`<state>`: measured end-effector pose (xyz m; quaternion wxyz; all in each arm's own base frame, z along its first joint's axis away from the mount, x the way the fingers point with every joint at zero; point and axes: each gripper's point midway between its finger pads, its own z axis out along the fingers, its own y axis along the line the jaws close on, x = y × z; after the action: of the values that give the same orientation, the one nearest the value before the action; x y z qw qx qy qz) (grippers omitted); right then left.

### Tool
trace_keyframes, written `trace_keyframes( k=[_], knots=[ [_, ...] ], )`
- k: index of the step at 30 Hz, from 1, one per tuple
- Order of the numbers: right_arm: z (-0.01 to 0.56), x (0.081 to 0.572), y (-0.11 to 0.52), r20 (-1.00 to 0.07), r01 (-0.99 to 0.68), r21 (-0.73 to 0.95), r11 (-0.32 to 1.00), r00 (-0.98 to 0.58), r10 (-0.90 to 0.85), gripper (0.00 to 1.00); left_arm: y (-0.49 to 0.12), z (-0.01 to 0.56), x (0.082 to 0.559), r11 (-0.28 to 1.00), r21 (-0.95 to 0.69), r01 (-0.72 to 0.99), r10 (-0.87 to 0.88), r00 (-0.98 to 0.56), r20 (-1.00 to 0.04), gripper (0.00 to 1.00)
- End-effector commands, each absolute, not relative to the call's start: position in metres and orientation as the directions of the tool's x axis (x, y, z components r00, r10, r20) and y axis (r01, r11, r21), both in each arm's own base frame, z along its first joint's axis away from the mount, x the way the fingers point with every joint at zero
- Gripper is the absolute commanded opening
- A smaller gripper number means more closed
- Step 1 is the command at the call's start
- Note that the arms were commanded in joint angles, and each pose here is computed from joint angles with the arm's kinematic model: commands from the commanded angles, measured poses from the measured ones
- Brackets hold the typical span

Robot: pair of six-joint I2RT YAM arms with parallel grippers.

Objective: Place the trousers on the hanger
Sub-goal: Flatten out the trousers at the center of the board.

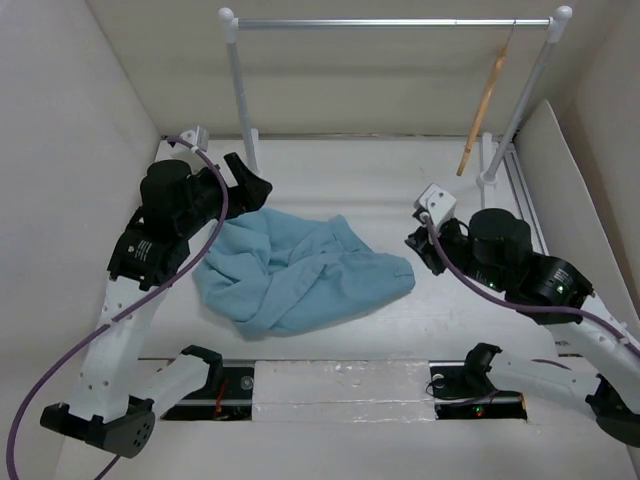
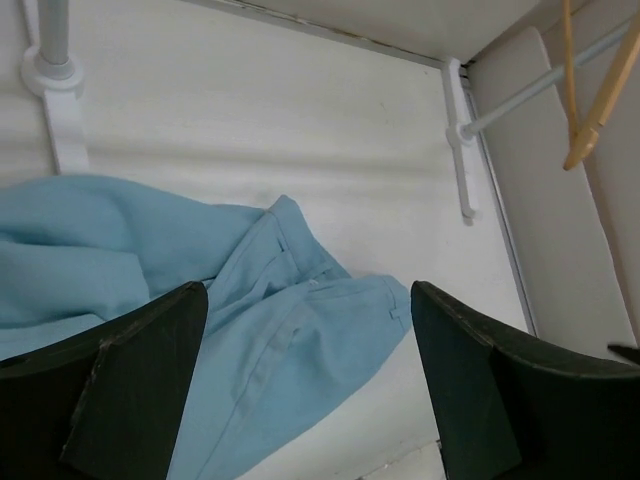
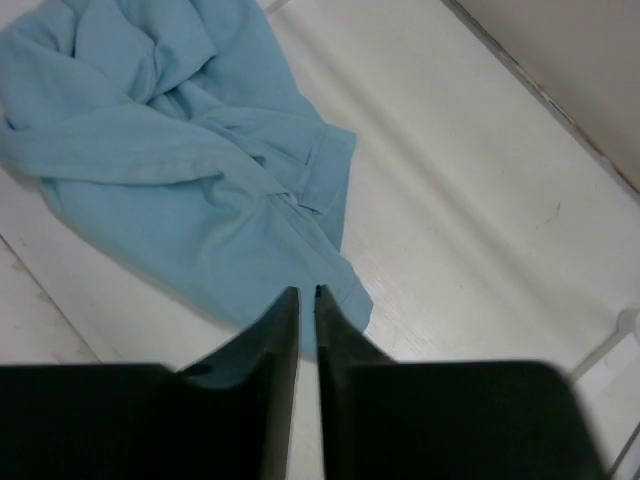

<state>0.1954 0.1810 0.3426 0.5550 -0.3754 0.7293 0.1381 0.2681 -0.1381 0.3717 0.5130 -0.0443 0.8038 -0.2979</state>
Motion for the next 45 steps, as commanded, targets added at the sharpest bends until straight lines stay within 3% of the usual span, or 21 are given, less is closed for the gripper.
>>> trace_keyframes(
  k=[1,2,3,6,7,9,10,13,16,23,30,34,35,36,37,40,41,42,44,45],
  knots=[
    [0.330,0.203,0.197,-0.913,-0.718,-0.192,0.669,-0.119,-0.390,0.12,-0.122,0.370,0.287,0.840,-0.528,0.127,-0.441,-0.409,-0.799,0.78],
    [0.324,0.206,0.200,-0.909,-0.724,-0.186,0.665,-0.130,-0.395,0.01,-0.116,0.363,0.290,0.849,-0.523,0.080,-0.451,-0.408,-0.794,0.78],
    [0.312,0.212,0.207,-0.899,-0.726,-0.182,0.663,-0.149,-0.411,0.00,-0.098,0.347,0.303,0.862,-0.505,-0.042,-0.480,-0.388,-0.787,0.78],
    [0.299,0.230,0.212,-0.894,-0.706,-0.185,0.684,-0.168,-0.415,0.00,-0.073,0.319,0.320,0.862,-0.472,-0.185,-0.505,-0.389,-0.771,0.77],
    [0.291,0.244,0.214,-0.893,-0.691,-0.181,0.700,-0.183,-0.411,0.15,-0.062,0.304,0.325,0.855,-0.457,-0.247,-0.519,-0.395,-0.758,0.75],
    [0.280,0.259,0.219,-0.895,-0.693,-0.166,0.702,-0.194,-0.402,0.31,-0.045,0.277,0.339,0.833,-0.443,-0.331,-0.550,-0.416,-0.724,0.73],
    [0.282,0.271,0.224,-0.909,-0.690,-0.162,0.705,-0.174,-0.379,0.48,-0.030,0.267,0.346,0.807,-0.461,-0.368,-0.587,-0.414,-0.696,0.75],
    [0.250,0.302,0.241,-0.902,-0.738,-0.110,0.666,-0.206,-0.378,0.69,-0.001,0.232,0.366,0.761,-0.481,-0.436,-0.643,-0.405,-0.650,0.80],
    [0.215,0.329,0.260,-0.878,-0.773,-0.075,0.630,-0.248,-0.409,0.79,0.003,0.199,0.377,0.764,-0.439,-0.473,-0.640,-0.462,-0.614,0.82],
    [0.162,0.384,0.302,-0.871,-0.802,0.018,0.596,-0.305,-0.385,0.91,-0.007,0.143,0.394,0.782,-0.407,-0.472,-0.623,-0.574,-0.532,0.83],
    [0.113,0.420,0.323,-0.868,-0.807,0.112,0.579,-0.364,-0.339,0.93,-0.007,0.093,0.391,0.824,-0.293,-0.486,-0.565,-0.662,-0.492,0.83],
    [0.092,0.427,0.322,-0.865,-0.801,0.161,0.577,-0.396,-0.309,0.92,0.001,0.073,0.390,0.821,-0.245,-0.516,-0.564,-0.668,-0.485,0.76],
    [0.084,0.424,0.326,-0.859,-0.806,0.188,0.561,-0.412,-0.304,0.90,0.001,0.070,0.389,0.820,-0.243,-0.518,-0.566,-0.669,-0.482,0.73],
    [0.082,0.423,0.327,-0.860,-0.808,0.197,0.555,-0.415,-0.299,0.79,0.000,0.063,0.389,0.817,-0.237,-0.525,-0.570,-0.675,-0.469,0.64],
    [0.083,0.423,0.328,-0.863,-0.809,0.201,0.552,-0.412,-0.291,0.49,0.000,0.061,0.389,0.816,-0.235,-0.527,-0.571,-0.676,-0.466,0.45],
    [0.103,0.413,0.326,-0.883,-0.813,0.171,0.557,-0.377,-0.279,0.06,-0.003,0.064,0.390,0.815,-0.249,-0.523,-0.576,-0.681,-0.452,0.00],
    [0.114,0.413,0.320,-0.893,-0.801,0.150,0.579,-0.361,-0.270,0.01,-0.004,0.071,0.393,0.817,-0.259,-0.515,-0.573,-0.678,-0.461,0.00],
    [0.152,0.406,0.320,-0.923,-0.808,0.110,0.578,-0.299,-0.243,0.00,-0.004,0.085,0.394,0.818,-0.273,-0.506,-0.571,-0.662,-0.485,0.00],
    [0.173,0.392,0.304,-0.929,-0.779,0.061,0.625,-0.274,-0.250,0.00,-0.010,0.110,0.394,0.820,-0.323,-0.473,-0.572,-0.648,-0.504,0.00],
    [0.219,0.379,0.296,-0.956,-0.768,0.012,0.640,-0.198,-0.219,0.00,-0.011,0.137,0.393,0.820,-0.355,-0.449,-0.572,-0.613,-0.545,0.00]
  ],
)
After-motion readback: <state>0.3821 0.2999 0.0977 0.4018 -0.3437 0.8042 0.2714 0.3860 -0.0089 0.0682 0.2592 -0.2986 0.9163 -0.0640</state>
